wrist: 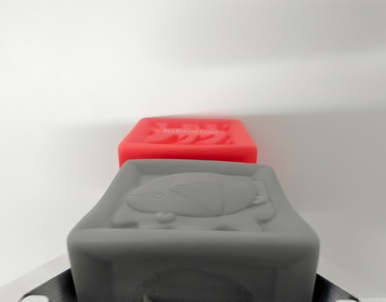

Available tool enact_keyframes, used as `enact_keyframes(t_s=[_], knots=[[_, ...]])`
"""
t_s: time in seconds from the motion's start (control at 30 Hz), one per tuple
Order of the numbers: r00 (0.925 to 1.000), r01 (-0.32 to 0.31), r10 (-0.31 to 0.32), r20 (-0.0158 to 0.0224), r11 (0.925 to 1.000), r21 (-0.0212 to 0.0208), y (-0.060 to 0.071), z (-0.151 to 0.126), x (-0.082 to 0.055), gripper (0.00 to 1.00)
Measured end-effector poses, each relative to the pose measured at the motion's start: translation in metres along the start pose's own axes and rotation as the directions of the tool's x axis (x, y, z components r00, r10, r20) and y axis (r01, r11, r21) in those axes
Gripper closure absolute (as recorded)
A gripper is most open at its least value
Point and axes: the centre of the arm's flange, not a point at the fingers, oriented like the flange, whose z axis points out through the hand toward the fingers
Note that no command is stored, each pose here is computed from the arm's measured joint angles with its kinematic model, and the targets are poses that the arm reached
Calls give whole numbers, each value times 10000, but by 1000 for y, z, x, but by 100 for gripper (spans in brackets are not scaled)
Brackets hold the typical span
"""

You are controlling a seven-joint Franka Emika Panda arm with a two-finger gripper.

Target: Destack cube

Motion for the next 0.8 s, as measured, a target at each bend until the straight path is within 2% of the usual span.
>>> enact_keyframes(t_s=[0.3,0.8], knots=[[10000,6,-6,-2,10000,13,0,-15,0,100],[10000,24,-24,-26,10000,44,-1,-49,0,100]])
